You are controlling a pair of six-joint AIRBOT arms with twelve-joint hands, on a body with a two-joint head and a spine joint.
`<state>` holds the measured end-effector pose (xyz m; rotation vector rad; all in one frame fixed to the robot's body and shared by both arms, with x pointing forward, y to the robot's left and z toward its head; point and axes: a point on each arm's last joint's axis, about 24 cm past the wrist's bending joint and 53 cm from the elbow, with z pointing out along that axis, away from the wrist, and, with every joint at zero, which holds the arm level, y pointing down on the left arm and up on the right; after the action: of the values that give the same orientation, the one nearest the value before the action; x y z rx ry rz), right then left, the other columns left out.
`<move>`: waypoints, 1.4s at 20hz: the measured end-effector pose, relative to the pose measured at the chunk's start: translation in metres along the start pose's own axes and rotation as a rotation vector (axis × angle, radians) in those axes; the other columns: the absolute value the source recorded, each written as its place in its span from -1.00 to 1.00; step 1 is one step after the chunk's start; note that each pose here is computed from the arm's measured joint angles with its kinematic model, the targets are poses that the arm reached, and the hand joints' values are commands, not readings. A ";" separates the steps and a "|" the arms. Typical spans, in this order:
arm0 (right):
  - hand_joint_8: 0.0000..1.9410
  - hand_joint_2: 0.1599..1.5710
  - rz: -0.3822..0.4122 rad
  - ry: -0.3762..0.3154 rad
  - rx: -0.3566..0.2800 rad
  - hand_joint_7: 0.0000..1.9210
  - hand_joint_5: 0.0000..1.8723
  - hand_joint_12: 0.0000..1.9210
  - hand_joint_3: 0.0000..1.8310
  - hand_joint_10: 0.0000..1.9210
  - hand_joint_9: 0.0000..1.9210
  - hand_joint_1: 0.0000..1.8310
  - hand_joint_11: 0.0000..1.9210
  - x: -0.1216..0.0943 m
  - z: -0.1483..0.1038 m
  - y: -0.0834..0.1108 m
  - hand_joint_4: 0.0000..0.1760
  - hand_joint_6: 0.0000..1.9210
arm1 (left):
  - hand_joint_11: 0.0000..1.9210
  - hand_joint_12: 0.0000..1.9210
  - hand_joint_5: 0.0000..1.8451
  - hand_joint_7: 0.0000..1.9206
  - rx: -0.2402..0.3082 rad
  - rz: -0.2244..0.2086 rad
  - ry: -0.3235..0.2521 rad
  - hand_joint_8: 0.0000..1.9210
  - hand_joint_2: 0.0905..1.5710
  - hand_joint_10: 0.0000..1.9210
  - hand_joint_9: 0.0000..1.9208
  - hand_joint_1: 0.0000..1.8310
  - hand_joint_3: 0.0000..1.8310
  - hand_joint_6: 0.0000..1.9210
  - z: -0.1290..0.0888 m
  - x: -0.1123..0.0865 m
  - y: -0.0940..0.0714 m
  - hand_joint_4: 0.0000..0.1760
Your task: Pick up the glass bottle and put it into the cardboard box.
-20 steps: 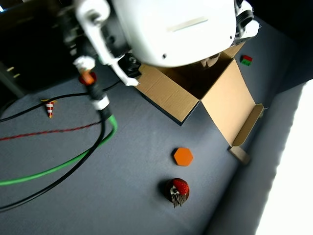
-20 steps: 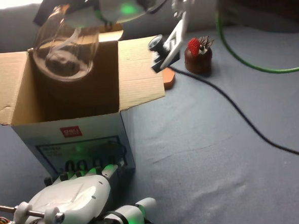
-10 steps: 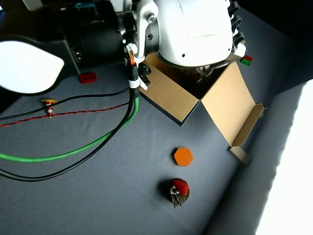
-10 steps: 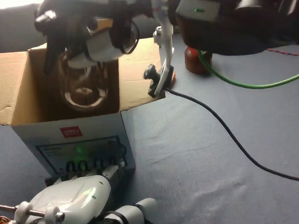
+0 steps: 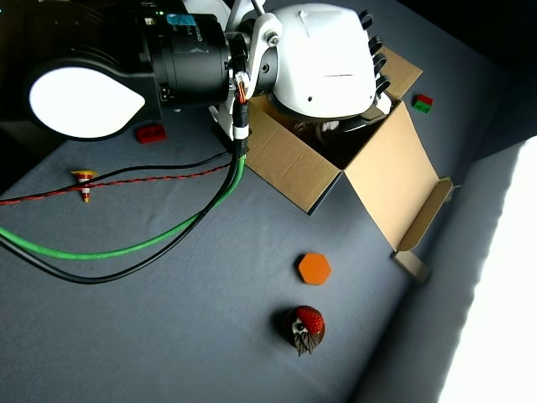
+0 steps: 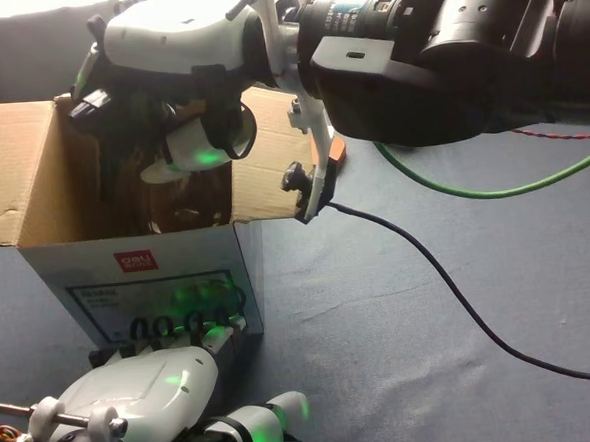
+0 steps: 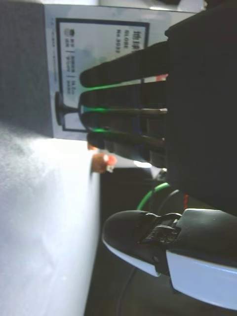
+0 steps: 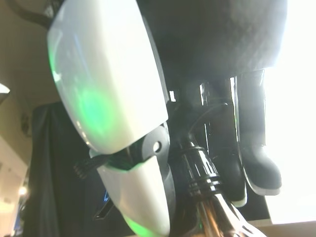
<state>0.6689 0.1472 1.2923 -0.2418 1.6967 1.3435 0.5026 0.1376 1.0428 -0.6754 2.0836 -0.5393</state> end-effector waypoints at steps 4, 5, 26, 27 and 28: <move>0.22 0.48 -0.023 0.002 0.000 -0.07 -0.21 0.82 -1.00 0.61 -0.26 0.47 -0.37 0.002 0.000 -0.001 -1.00 0.31 | -1.00 -0.81 -0.92 -0.90 0.001 0.000 0.001 -1.00 0.60 -1.00 -0.92 -0.95 -1.00 -1.00 0.000 0.000 0.000 -0.83; 0.22 0.48 -0.022 0.003 0.000 -0.07 -0.21 0.82 -1.00 0.61 -0.26 0.47 -0.37 0.003 0.000 -0.001 -1.00 0.31 | -1.00 -0.80 -0.92 -0.90 0.001 0.000 0.001 -1.00 0.60 -1.00 -0.92 -0.95 -1.00 -1.00 0.000 0.000 0.000 -0.83; -0.98 0.24 -0.114 0.006 -0.021 -0.49 -0.66 0.18 -1.00 -0.58 -0.74 -0.17 -1.00 -0.004 -0.022 0.013 -1.00 -0.67 | -1.00 -0.82 -0.91 -0.90 0.027 0.004 0.011 -1.00 0.60 -1.00 -0.93 -0.95 -1.00 -1.00 0.001 0.004 -0.002 -0.84; -0.98 0.23 -0.110 0.008 -0.013 -0.50 -0.67 0.17 -1.00 -0.59 -0.75 -0.16 -1.00 -0.006 -0.027 0.012 -1.00 -0.68 | -1.00 -0.83 -0.91 -0.90 0.028 0.004 0.014 -1.00 0.60 -1.00 -0.93 -0.95 -1.00 -1.00 0.001 0.004 -0.002 -0.84; -0.99 0.23 -0.094 0.007 -0.011 -0.51 -0.68 0.15 -1.00 -0.60 -0.75 -0.16 -1.00 -0.010 -0.032 0.014 -1.00 -0.70 | -1.00 -0.84 -0.91 -0.90 0.028 0.004 0.017 -1.00 0.60 -1.00 -0.93 -0.95 -1.00 -1.00 0.001 0.005 -0.002 -0.84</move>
<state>0.6481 0.1214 1.3080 -0.3288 1.6638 1.2838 0.5013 0.1328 1.0406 -0.6519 2.0887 -0.5724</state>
